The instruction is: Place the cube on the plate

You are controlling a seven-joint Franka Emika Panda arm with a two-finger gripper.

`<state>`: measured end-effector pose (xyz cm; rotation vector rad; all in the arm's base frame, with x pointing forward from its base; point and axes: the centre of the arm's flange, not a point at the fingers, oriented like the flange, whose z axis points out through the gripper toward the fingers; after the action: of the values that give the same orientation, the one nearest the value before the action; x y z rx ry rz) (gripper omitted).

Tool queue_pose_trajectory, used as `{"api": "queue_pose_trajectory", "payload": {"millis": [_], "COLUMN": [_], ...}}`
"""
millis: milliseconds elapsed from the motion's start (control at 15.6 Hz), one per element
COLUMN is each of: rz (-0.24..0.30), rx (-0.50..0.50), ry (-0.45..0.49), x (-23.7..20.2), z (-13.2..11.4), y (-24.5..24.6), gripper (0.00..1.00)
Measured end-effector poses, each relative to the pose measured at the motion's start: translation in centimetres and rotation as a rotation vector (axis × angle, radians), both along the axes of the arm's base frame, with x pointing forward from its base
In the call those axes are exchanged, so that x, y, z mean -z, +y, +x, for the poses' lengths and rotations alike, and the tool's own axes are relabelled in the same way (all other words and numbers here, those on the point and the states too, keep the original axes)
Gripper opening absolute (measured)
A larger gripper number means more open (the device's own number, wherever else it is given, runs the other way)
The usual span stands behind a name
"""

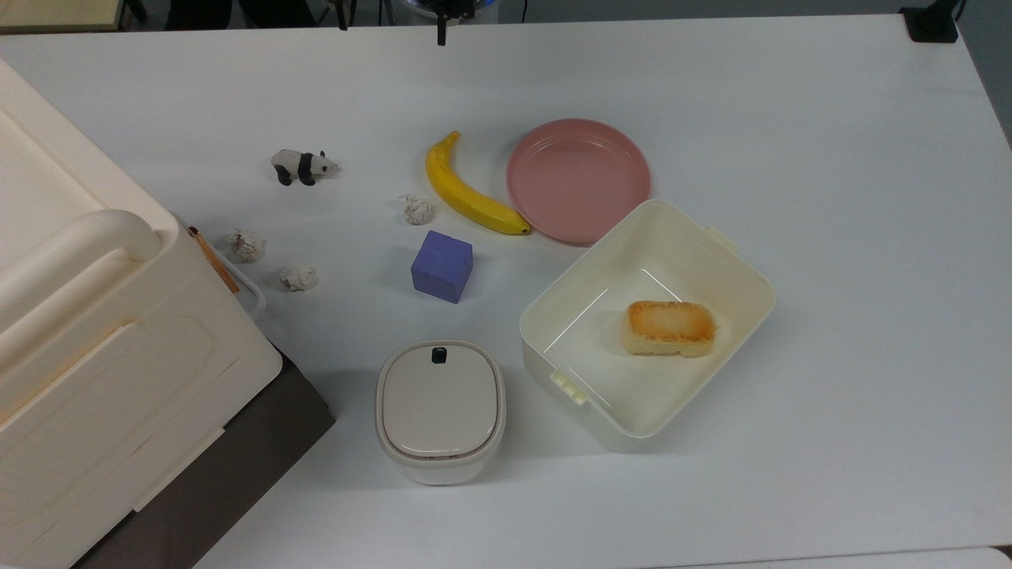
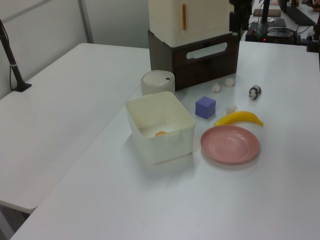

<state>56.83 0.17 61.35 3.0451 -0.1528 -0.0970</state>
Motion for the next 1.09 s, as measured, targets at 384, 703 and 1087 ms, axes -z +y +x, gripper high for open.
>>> {"api": "queue_pose_trajectory", "payload": {"millis": [384,703,1087], "rz": [0.001,0.001,0.001], "rx": [-0.021,-0.022,-0.026], "ry": [0.029,0.037,0.028], "x": [0.2,0.6,2.5], "z": [-0.3,-0.3,0.3], "y": [0.1,0.3,0.6], "gripper": [1.00,1.00,1.00]}}
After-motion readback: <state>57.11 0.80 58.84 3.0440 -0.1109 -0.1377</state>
